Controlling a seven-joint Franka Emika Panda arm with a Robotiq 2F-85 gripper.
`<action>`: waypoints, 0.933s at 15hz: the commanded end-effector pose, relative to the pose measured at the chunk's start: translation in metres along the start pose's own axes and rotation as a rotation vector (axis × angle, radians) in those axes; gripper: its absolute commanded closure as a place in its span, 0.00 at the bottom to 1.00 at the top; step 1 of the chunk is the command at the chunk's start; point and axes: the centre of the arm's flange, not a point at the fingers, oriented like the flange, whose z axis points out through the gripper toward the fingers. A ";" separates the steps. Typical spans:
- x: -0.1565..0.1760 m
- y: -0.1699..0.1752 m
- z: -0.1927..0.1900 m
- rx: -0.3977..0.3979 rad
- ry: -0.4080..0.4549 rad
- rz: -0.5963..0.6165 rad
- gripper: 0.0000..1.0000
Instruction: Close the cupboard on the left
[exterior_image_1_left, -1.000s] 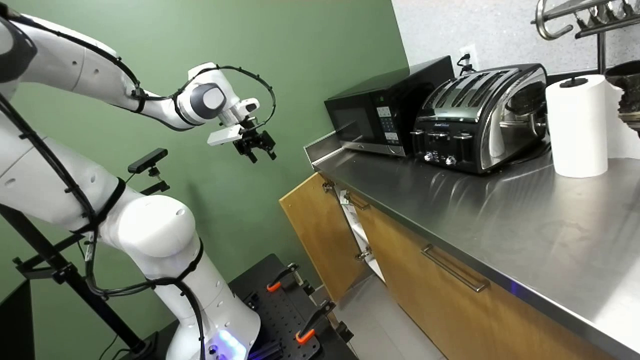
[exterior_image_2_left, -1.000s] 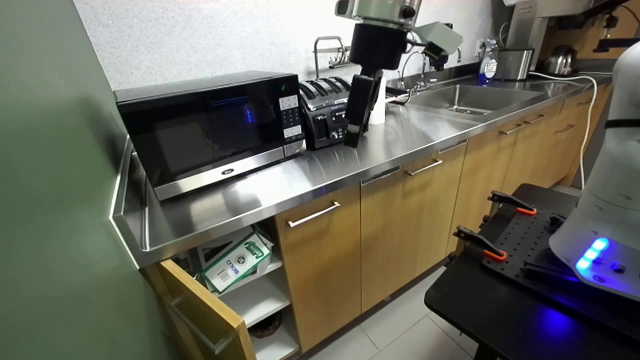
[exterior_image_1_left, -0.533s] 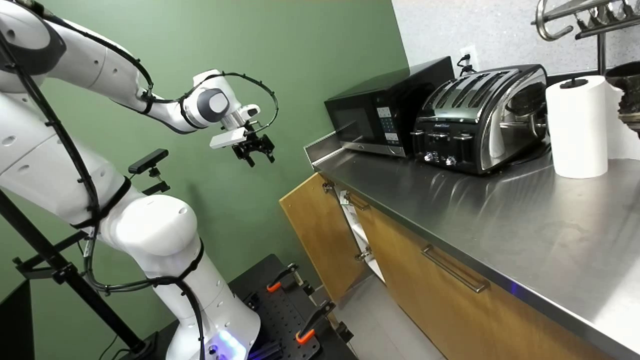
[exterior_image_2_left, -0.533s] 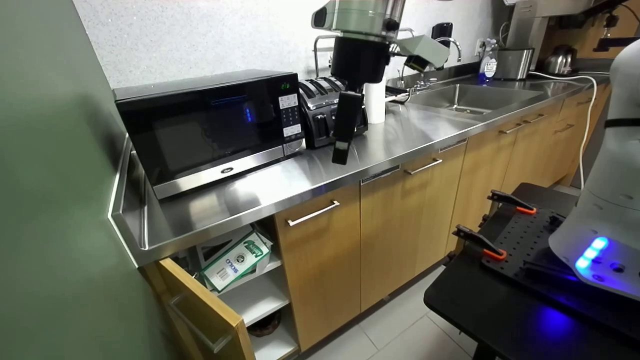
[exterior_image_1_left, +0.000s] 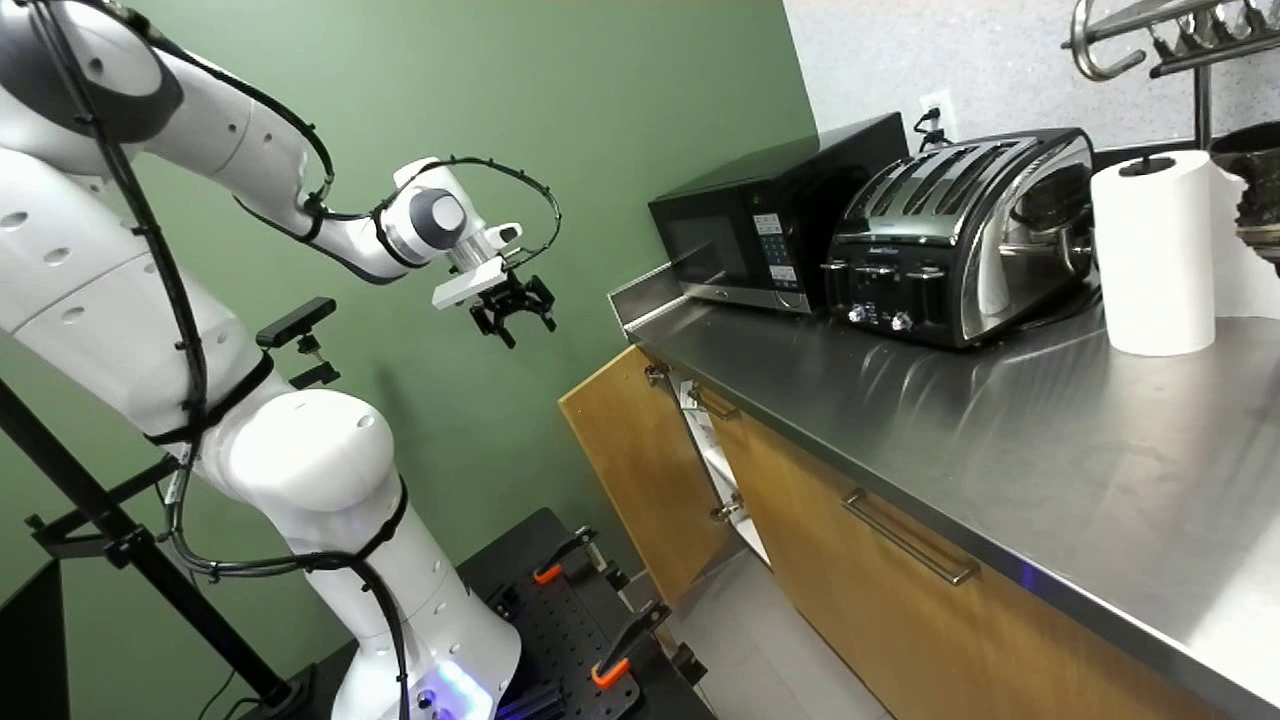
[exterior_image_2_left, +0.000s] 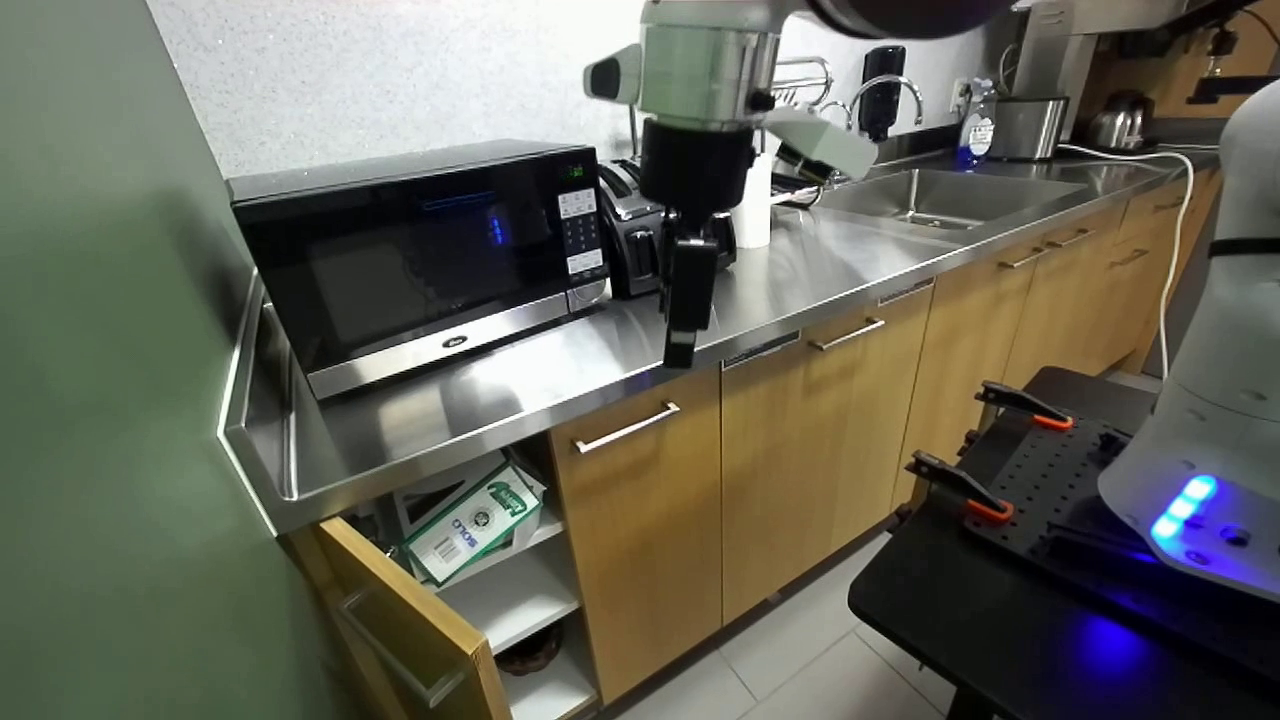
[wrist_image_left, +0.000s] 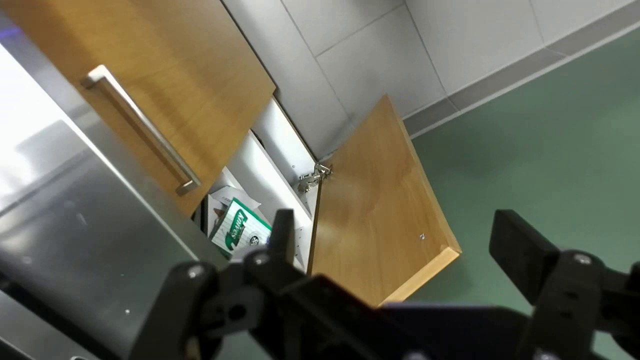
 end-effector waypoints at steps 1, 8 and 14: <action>0.070 -0.018 0.037 -0.046 -0.033 -0.200 0.00; 0.169 -0.031 0.120 -0.152 0.012 -0.606 0.00; 0.171 -0.041 0.144 -0.076 0.057 -0.643 0.00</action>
